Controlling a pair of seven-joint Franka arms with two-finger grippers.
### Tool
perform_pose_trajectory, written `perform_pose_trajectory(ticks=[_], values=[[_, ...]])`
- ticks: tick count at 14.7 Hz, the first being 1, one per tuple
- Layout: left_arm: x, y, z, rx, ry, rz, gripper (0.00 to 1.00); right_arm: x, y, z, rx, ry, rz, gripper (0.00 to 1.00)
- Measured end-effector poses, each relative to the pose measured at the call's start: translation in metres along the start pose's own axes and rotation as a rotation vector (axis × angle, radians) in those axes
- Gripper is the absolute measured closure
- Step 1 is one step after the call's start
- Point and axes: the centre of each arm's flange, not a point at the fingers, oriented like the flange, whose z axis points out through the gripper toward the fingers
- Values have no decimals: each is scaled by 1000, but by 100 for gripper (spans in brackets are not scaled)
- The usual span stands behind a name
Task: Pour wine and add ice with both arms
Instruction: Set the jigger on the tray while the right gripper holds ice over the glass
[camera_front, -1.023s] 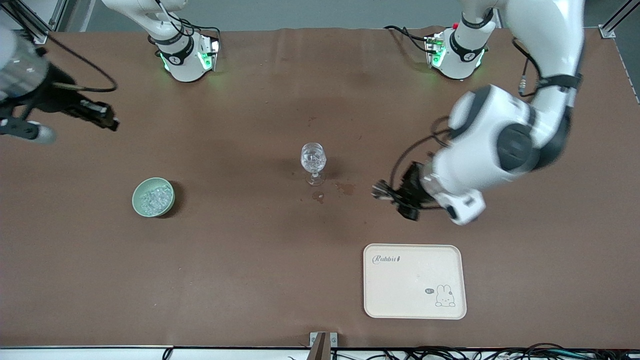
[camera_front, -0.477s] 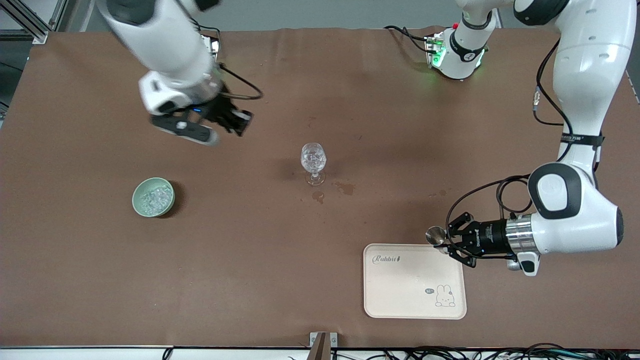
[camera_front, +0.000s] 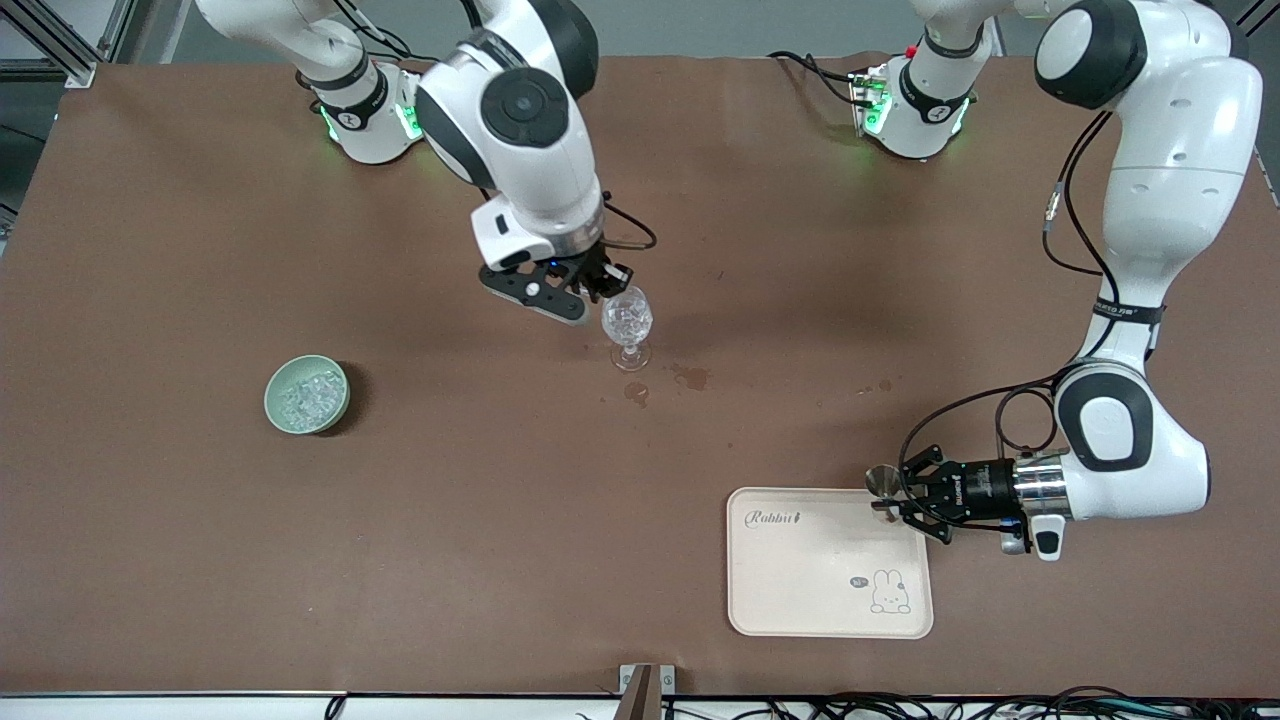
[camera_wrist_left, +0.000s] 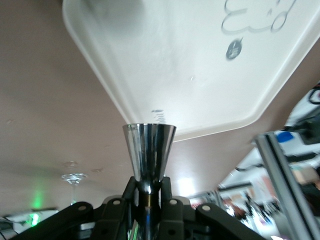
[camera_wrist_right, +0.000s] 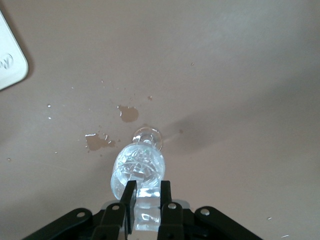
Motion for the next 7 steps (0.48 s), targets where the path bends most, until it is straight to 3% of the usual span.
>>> perform_pose_trajectory(ticks=[4,7], values=[[58,-15,9,-172,-127,-94,78,-12,-18,43,-21,7,5,77],[73,-21,26,-212,-161,-152,78,-15,-22,54,-29,-1,4,77]])
